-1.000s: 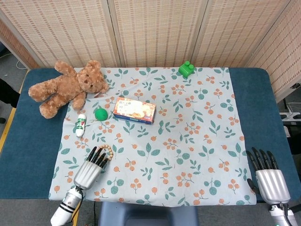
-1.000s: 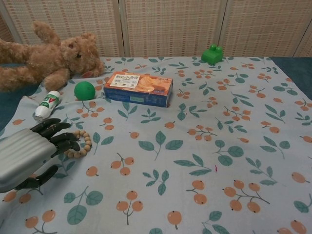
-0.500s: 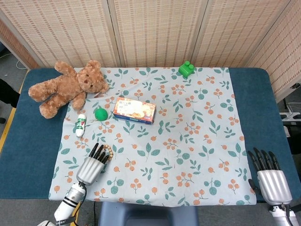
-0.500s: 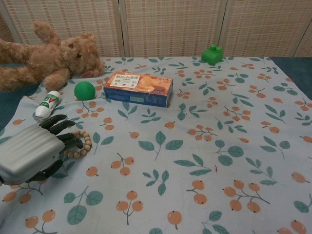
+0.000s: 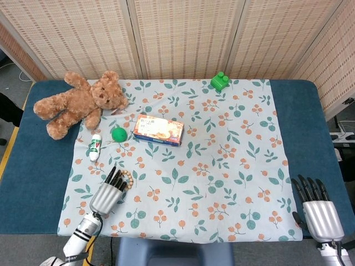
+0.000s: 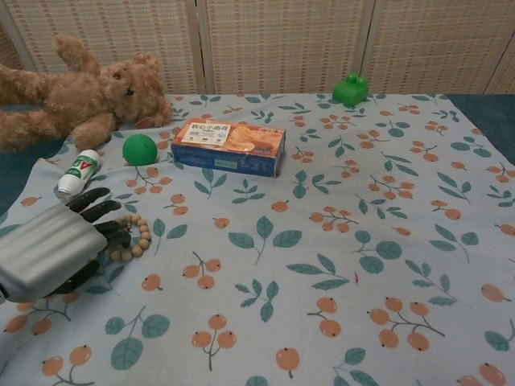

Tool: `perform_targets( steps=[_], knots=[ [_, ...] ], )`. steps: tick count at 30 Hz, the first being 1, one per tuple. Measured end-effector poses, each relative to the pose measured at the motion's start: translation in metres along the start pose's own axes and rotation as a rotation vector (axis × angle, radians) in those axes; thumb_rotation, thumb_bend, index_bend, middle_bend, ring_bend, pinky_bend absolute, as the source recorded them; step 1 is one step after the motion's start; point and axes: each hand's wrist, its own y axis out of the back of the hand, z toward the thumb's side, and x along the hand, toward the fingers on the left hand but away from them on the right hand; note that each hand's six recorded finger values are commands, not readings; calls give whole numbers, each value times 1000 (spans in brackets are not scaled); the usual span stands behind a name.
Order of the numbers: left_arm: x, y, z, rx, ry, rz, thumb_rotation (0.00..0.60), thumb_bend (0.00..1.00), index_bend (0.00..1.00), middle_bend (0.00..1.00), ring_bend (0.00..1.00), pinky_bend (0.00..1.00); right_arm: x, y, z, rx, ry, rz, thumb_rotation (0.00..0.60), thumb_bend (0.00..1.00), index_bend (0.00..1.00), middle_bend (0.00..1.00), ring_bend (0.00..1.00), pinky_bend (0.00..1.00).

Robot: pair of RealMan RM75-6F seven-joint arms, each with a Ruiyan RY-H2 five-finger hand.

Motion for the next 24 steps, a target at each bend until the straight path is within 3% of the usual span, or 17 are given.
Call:
perform_targets(
  steps=[10,24],
  knots=[
    [3,10,-7,-96,-3,-62,600,491,346,360,139,46,2,-2,3,4,12,10,600,238,0,0,0,0],
    [10,22,-10,14,-25,-78,600,493,374,392,153,47,3,-4,5,3,23,24,600,238,0,0,0,0]
  ],
)
